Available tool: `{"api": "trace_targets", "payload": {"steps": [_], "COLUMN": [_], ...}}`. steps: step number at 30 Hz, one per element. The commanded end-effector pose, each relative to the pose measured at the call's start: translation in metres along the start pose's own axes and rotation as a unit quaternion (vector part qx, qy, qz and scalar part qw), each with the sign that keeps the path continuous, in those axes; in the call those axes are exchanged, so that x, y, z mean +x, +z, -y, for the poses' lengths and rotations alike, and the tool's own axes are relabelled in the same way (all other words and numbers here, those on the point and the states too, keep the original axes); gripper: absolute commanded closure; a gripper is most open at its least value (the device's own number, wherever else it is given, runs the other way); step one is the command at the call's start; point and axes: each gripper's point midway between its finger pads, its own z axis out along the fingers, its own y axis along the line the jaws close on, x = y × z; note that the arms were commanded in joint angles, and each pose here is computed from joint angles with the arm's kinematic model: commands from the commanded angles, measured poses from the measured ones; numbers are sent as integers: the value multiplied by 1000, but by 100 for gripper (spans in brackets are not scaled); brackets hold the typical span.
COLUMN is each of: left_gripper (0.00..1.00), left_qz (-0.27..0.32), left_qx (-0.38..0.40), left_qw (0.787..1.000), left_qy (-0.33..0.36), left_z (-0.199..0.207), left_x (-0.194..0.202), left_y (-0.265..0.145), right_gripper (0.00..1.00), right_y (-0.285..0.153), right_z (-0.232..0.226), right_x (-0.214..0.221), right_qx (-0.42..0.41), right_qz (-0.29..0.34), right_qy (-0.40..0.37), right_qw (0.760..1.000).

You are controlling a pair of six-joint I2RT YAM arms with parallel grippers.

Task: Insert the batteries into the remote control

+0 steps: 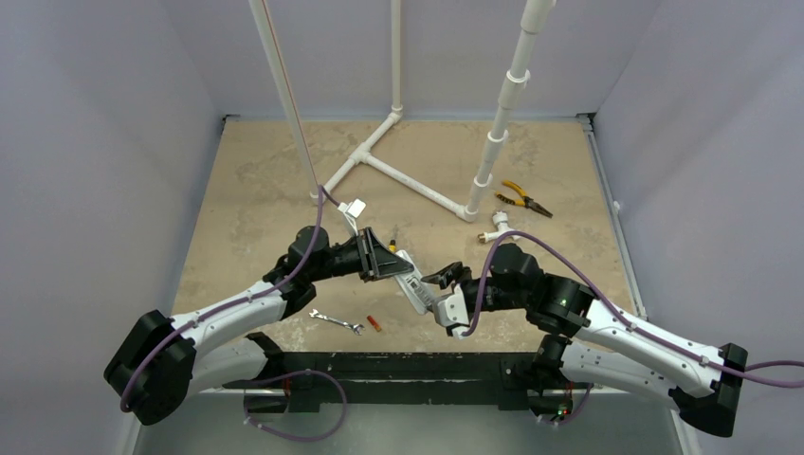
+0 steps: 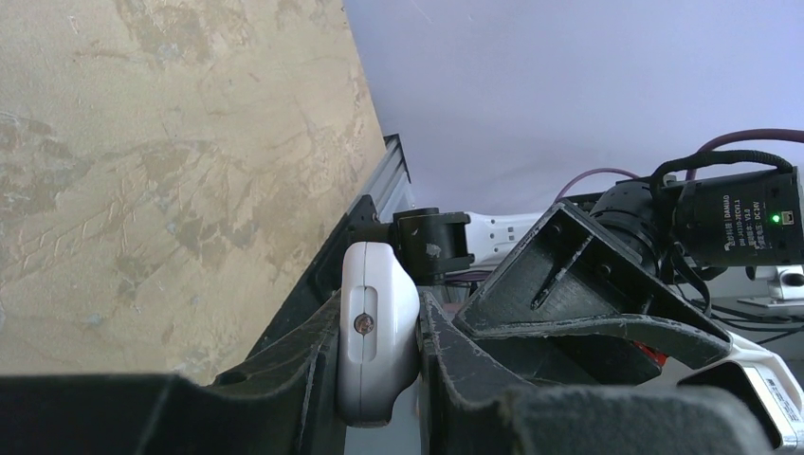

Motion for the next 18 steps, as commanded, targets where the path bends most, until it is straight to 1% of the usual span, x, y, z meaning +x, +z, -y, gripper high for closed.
{"api": "trace_targets", "payload": {"steps": [1,18], "left_gripper": [100,100], "left_qz": [3,-7], "left_qx": [35,31], "left_qw": [999,999], "left_qy": [17,11], "left_z": [20,14], "left_x": [-5,-3], "left_y": [2,8], "right_gripper": [44,44], "right_y": [-2,-2], "right_z": [-2,5], "right_x": [-7,-10], "right_qx": [-10,7], "right_qz": [12,16], "right_qy": [7,5], "right_qw": [1000,1000]}}
